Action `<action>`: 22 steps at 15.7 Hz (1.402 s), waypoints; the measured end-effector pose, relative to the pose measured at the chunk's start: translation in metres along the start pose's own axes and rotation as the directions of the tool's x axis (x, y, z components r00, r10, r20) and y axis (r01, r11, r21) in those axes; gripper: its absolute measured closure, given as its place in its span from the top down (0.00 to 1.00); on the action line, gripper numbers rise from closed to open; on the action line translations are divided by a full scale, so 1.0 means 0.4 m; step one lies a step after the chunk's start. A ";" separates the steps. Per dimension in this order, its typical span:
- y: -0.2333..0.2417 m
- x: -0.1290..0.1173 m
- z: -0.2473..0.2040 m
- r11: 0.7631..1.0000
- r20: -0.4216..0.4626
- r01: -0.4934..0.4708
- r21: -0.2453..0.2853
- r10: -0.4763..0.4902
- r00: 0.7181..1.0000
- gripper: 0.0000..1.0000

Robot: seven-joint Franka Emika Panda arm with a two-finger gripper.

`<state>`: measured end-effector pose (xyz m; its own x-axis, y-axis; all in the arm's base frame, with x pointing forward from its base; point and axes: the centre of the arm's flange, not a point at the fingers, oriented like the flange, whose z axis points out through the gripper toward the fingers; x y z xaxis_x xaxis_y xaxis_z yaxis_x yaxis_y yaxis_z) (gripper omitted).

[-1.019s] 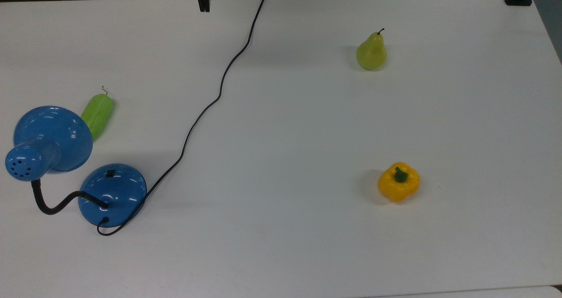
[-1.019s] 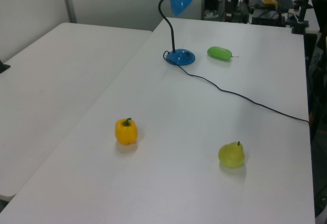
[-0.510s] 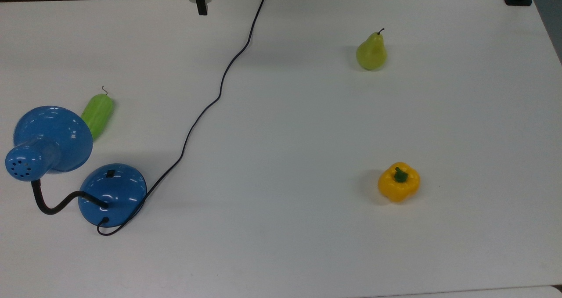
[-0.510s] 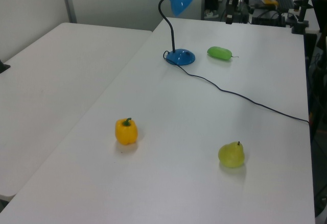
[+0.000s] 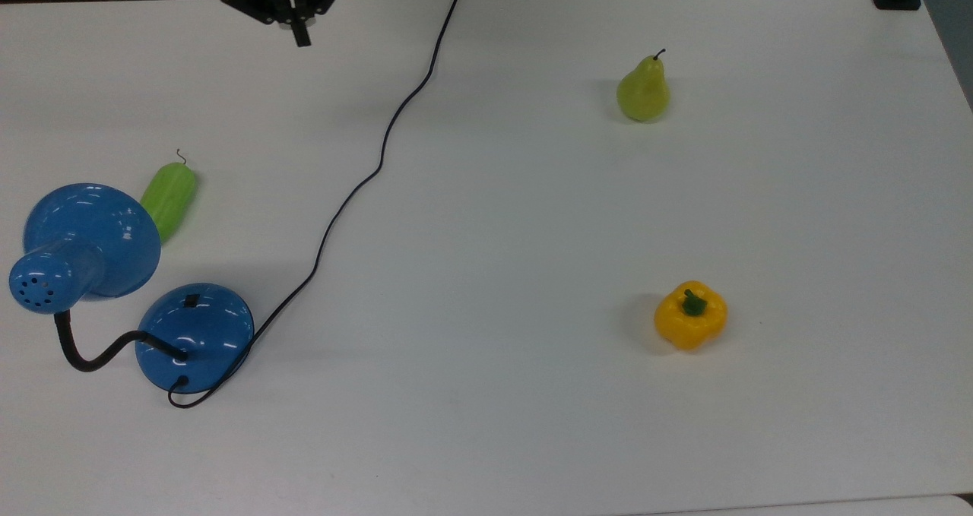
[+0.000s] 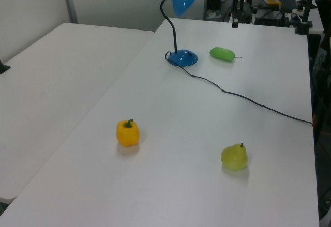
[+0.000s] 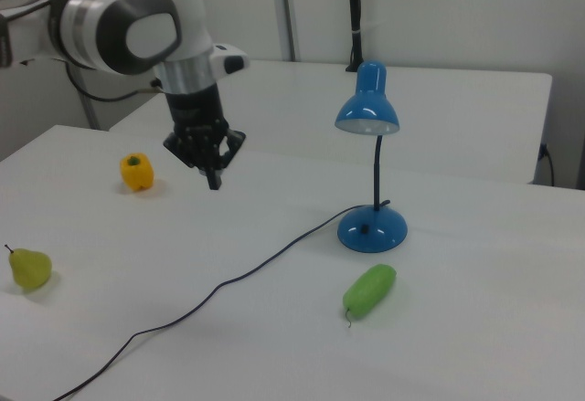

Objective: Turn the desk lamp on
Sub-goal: 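Move the gripper toward the blue lamp's round base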

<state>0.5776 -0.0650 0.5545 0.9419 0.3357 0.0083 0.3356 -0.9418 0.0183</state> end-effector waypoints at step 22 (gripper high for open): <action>0.340 0.207 0.315 0.967 -0.159 -0.242 -0.077 0.228 0.961 0.01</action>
<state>0.7030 -0.1671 0.4319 0.9790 0.1102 0.1715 0.0953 -0.9911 0.0928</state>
